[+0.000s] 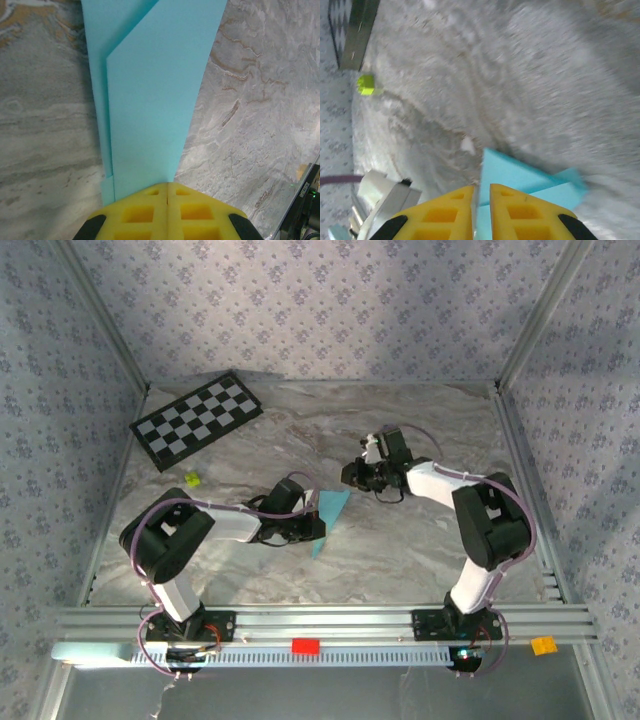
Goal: Fold a paper plane with a square sheet of paper (pick it up from the middle)
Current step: Fold the wing for the fifth time at the center of the table, then move the paper plane to the center of the table.
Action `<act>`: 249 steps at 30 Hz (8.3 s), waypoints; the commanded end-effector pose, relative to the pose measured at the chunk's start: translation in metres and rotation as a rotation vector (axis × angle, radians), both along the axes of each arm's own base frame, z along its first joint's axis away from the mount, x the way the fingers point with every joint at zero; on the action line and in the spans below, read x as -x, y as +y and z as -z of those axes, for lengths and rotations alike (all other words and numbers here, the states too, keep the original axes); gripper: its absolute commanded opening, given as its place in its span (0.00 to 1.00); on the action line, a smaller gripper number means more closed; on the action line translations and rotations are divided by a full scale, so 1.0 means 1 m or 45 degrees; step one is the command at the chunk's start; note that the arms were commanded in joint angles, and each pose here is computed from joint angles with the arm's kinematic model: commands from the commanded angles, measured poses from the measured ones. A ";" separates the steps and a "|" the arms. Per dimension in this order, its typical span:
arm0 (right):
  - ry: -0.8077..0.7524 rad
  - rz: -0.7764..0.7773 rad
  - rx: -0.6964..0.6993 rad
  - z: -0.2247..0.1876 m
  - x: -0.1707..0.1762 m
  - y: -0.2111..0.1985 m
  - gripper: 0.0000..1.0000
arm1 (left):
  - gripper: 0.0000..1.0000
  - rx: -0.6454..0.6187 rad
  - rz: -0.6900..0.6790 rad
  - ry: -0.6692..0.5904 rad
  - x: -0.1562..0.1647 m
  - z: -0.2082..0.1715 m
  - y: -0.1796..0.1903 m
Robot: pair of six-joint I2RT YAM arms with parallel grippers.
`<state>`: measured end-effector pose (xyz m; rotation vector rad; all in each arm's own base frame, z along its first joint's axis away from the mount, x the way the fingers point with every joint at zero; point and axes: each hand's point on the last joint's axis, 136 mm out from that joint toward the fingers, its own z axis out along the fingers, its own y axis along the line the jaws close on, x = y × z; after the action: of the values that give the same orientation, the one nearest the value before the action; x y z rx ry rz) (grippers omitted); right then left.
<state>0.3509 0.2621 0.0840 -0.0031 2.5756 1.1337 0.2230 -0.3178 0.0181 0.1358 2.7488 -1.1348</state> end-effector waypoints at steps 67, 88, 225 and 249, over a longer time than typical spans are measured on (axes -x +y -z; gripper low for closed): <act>0.297 0.001 0.192 0.094 0.067 -0.004 0.00 | 0.18 -0.021 -0.035 -0.058 0.012 -0.050 0.000; 0.141 -0.130 0.010 0.028 0.048 0.027 0.05 | 0.00 -0.277 -0.025 0.229 0.044 0.046 0.024; 0.320 -0.084 0.069 0.073 0.113 0.007 0.12 | 0.19 0.024 -0.049 0.125 -0.002 -0.016 -0.013; 0.189 0.069 0.150 0.046 0.099 -0.022 0.18 | 0.00 -0.646 -0.240 -0.111 -0.013 -0.049 0.071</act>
<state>0.2529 0.2559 0.0408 0.0681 2.7397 1.1003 0.2380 -0.2945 0.0638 -0.0132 2.8050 -0.7466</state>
